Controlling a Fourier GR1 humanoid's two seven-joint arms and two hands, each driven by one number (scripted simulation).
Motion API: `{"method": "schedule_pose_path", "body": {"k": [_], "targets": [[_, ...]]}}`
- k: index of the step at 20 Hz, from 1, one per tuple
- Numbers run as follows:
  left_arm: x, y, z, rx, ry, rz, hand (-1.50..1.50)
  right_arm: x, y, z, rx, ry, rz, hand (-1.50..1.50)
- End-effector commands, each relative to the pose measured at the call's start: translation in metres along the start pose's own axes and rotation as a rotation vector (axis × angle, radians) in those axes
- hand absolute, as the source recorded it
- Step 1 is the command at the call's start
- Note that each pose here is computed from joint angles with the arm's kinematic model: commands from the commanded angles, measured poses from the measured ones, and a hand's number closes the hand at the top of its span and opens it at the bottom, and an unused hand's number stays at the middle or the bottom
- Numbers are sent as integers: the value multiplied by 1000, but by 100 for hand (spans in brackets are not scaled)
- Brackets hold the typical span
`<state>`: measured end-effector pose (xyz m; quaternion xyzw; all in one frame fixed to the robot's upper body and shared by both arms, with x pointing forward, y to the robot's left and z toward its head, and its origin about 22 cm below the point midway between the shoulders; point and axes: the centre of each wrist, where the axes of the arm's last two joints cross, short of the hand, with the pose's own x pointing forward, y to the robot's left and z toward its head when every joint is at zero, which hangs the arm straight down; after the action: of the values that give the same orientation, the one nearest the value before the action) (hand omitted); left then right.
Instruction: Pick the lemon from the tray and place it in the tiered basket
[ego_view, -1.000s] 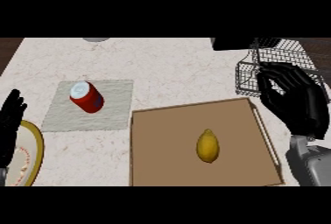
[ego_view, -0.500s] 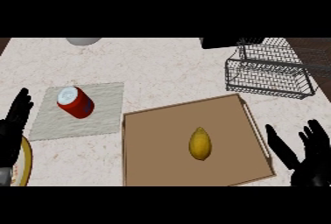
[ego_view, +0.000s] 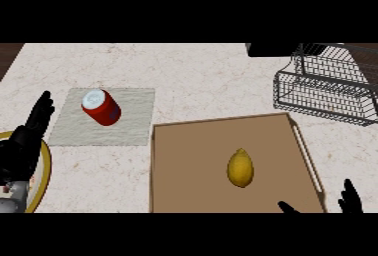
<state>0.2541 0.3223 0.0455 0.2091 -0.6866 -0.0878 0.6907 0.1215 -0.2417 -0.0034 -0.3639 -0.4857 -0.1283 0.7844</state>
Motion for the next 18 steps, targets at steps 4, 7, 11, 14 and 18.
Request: {"method": "schedule_pose_path", "body": {"k": [4, 7, 11, 14, 18], "targets": [[9, -20, -7, -45, -37, -11, 0, 41, -24, 10, 76, 111, 188, -150], [11, -28, -16, -39, -18, -6, 0, 67, -29, 18, 62, 170, 193, -150], [17, -37, -16, -49, -48, 13, 0, 95, -22, 20, 84, 275, 235, -150], [17, -30, -23, -58, -25, -8, 0, 104, -8, 22, 137, 337, 276, -150], [18, -45, -15, -85, -23, 3, 0, 104, 0, 11, 130, 378, 313, -150]]}}
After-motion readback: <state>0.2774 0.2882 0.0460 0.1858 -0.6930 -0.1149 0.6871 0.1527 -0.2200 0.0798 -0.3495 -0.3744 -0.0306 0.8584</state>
